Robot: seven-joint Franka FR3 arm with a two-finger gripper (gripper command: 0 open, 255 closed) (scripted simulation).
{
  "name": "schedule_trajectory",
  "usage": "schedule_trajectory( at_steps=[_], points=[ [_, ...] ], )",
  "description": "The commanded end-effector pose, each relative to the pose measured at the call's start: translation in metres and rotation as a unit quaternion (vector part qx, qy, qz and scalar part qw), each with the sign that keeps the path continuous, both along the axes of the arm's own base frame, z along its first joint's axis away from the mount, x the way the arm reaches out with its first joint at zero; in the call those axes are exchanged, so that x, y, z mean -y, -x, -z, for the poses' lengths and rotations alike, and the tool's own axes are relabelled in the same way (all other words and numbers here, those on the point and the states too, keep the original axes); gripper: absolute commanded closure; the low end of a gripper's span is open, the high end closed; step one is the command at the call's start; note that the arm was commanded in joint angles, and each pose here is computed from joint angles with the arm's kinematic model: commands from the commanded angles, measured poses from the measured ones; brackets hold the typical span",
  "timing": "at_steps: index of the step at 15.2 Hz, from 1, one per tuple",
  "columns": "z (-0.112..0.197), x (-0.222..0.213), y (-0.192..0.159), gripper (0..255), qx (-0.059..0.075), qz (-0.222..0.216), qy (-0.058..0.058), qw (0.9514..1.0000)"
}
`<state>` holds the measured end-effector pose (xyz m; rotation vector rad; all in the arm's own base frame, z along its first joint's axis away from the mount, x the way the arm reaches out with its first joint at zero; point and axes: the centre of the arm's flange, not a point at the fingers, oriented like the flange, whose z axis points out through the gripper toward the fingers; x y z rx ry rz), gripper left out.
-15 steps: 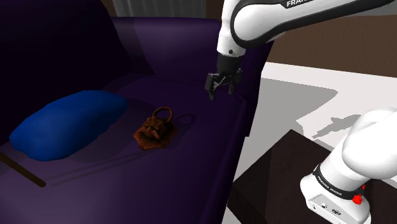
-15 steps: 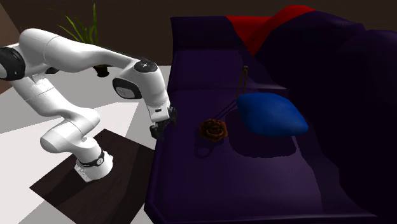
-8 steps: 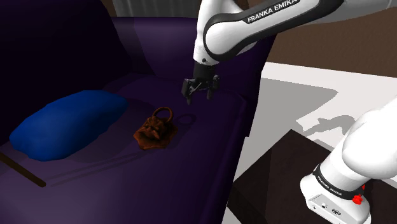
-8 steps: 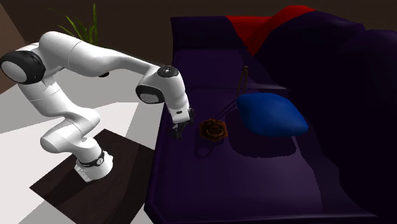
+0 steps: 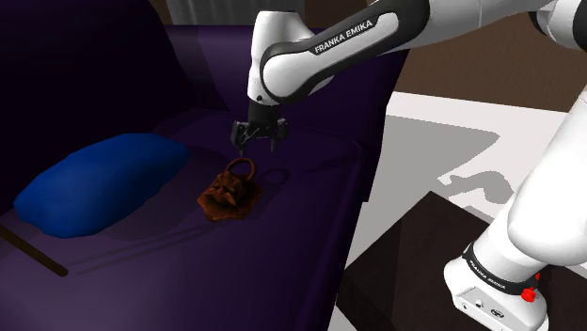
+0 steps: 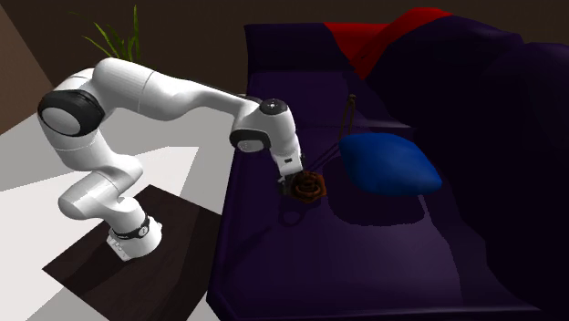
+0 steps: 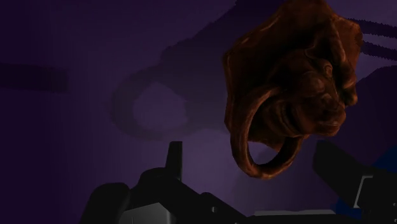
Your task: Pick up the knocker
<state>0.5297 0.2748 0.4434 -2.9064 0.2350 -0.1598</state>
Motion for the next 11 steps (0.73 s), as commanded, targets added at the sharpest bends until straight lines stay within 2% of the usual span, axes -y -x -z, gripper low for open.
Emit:
schedule_trajectory(
  at_steps=[1,9,11],
  points=[
    [0.004,-0.015,-0.021,0,0.006,0.006,-0.007,0.9999],
    [0.044,-0.015,-0.022,0,0.006,0.006,-0.007,0.9999],
    [0.044,-0.015,-0.022,0,0.006,0.006,-0.007,0.9999]
  ],
)
